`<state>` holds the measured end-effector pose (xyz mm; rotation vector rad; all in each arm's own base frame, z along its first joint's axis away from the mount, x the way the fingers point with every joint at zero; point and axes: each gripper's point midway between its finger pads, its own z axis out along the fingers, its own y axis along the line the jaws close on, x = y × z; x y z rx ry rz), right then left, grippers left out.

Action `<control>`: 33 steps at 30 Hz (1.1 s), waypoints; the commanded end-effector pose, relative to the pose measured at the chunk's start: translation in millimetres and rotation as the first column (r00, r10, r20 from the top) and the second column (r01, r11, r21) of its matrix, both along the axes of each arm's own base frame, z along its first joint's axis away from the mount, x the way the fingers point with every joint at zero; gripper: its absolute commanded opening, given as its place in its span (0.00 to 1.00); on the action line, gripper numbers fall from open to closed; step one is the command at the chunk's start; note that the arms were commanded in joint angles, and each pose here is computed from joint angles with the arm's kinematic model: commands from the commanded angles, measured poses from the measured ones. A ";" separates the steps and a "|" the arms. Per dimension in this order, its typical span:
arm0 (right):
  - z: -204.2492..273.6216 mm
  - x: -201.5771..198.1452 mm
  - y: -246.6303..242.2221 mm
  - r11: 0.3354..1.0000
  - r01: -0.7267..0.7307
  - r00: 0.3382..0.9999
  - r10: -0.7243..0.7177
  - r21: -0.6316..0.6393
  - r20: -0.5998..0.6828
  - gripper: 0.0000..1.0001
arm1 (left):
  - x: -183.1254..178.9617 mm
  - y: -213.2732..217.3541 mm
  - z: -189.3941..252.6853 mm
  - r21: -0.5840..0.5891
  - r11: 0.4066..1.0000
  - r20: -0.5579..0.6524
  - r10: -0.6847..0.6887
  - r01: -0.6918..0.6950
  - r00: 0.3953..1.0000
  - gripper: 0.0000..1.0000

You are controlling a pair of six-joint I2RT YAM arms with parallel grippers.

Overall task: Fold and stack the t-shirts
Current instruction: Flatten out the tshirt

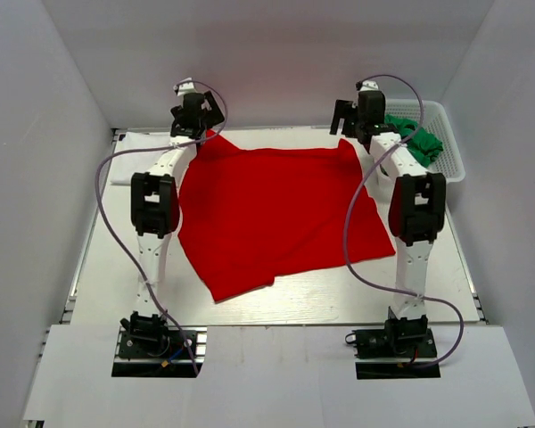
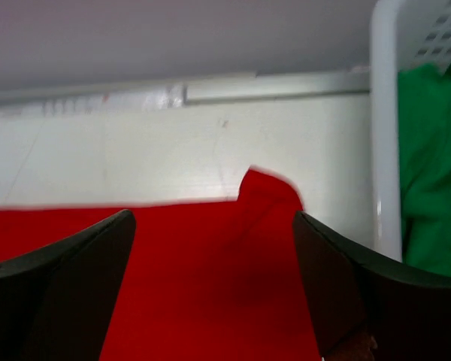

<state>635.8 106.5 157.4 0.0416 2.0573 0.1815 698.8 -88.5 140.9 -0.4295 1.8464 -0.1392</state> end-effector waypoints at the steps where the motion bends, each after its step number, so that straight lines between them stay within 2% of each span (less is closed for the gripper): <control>1: 60.4 -37.0 24.2 0.987 -0.153 0.986 0.149 0.041 0.079 0.90 | -27.0 -16.5 138.9 -0.035 0.993 0.191 -0.104 0.113 0.976 1.00; 2: 48.5 -47.2 28.5 0.984 -0.172 0.984 0.170 0.048 0.044 0.90 | -35.0 -24.9 134.9 -0.026 0.990 0.163 -0.130 0.136 0.978 1.00; 3: 60.0 -56.5 33.6 0.979 -0.196 0.980 0.194 0.053 0.055 0.90 | -48.0 -28.3 154.5 -0.017 0.989 0.173 -0.142 0.147 0.975 1.00; 4: 61.5 -66.9 37.0 0.976 -0.212 0.977 0.210 0.049 0.049 0.90 | -59.0 -34.1 154.6 -0.024 0.982 0.144 -0.184 0.189 0.972 1.00; 5: 58.1 -78.8 40.0 0.974 -0.223 0.975 0.222 0.051 0.026 0.90 | -71.3 -37.9 135.6 -0.044 0.976 0.091 -0.211 0.215 0.973 1.00; 6: 47.4 -86.9 42.0 0.972 -0.228 0.973 0.229 0.057 -0.005 0.90 | -82.4 -43.0 135.1 -0.076 0.967 0.081 -0.236 0.242 0.968 1.00; 7: 61.3 -96.0 46.4 0.968 -0.244 0.970 0.244 0.058 0.013 0.90 | -106.8 -49.9 131.2 -0.095 0.949 0.059 -0.296 0.300 0.953 1.00; 8: 53.7 -104.9 49.6 0.966 -0.251 0.967 0.253 0.059 -0.017 0.90 | -120.8 -59.2 128.7 -0.114 0.936 0.053 -0.329 0.333 0.943 1.00; 9: 25.9 -119.6 50.0 0.968 -0.240 0.965 0.246 0.075 -0.088 0.90 | -134.5 -66.1 124.9 -0.144 0.926 0.044 -0.347 0.349 0.937 1.00; 10: 19.3 -127.0 49.2 0.970 -0.228 0.965 0.236 0.083 -0.112 0.90 | -152.8 -64.4 90.6 -0.175 0.924 -0.033 -0.349 0.339 0.936 1.00; 11: 27.7 -135.3 47.2 0.976 -0.202 0.973 0.209 0.081 -0.101 0.90 | -169.6 -68.3 100.2 -0.198 0.916 -0.021 -0.359 0.348 0.933 1.00; 12: -8.5 -154.6 41.3 0.981 -0.154 0.967 0.173 0.115 -0.186 0.90 | -181.1 -69.8 92.3 -0.246 0.909 -0.041 -0.357 0.337 0.933 1.00; 13: -6.1 -163.2 40.4 0.981 -0.143 0.970 0.165 0.129 -0.181 0.90 | -200.8 -74.4 58.3 -0.276 0.903 -0.106 -0.370 0.330 0.923 1.00; 15: -33.8 -188.7 36.0 0.981 -0.115 0.963 0.148 0.154 -0.226 0.90 | -223.9 -86.4 48.4 -0.330 0.869 -0.115 -0.424 0.368 0.898 1.00; 16: -39.9 -193.1 35.5 0.981 -0.110 0.959 0.146 0.158 -0.242 0.90 | -238.3 -93.7 25.4 -0.355 0.859 -0.165 -0.445 0.368 0.880 1.00; 18: -62.0 -209.2 31.7 0.984 -0.079 0.940 0.127 0.161 -0.316 0.90 | -249.2 -97.6 12.6 -0.361 0.859 -0.214 -0.455 0.363 0.864 1.00; 19: -77.2 -221.7 31.1 0.984 -0.074 0.926 0.128 0.161 -0.356 0.90 | -260.2 -98.6 -7.8 -0.359 0.868 -0.278 -0.449 0.342 0.849 1.00; 21: -86.0 -231.2 30.8 0.982 -0.053 0.920 0.118 0.181 -0.374 0.90 | -275.4 -99.2 -32.9 -0.363 0.872 -0.341 -0.452 0.328 0.824 1.00; 22: -105.3 -248.2 27.8 0.983 -0.045 0.900 0.117 0.178 -0.420 0.90 | -280.6 -97.6 -40.9 -0.364 0.874 -0.360 -0.450 0.321 0.817 1.00; 24: -104.0 -256.4 27.9 0.982 -0.033 0.900 0.110 0.188 -0.421 0.90 | -298.8 -97.2 -58.0 -0.373 0.876 -0.401 -0.450 0.306 0.798 1.00; 30: -139.4 -319.3 22.4 0.975 0.013 0.839 0.109 0.220 -0.533 0.90 | -348.5 -78.0 -83.9 -0.376 0.895 -0.482 -0.410 0.240 0.775 1.00; 32: -154.6 -352.1 26.8 0.965 0.024 0.789 0.141 0.260 -0.598 0.90 | -361.6 -74.5 -88.4 -0.388 0.896 -0.495 -0.401 0.216 0.771 1.00; 33: -157.5 -363.1 33.1 0.962 0.014 0.774 0.163 0.273 -0.612 0.90 | -378.6 -69.4 -101.0 -0.391 0.900 -0.532 -0.390 0.190 0.752 1.00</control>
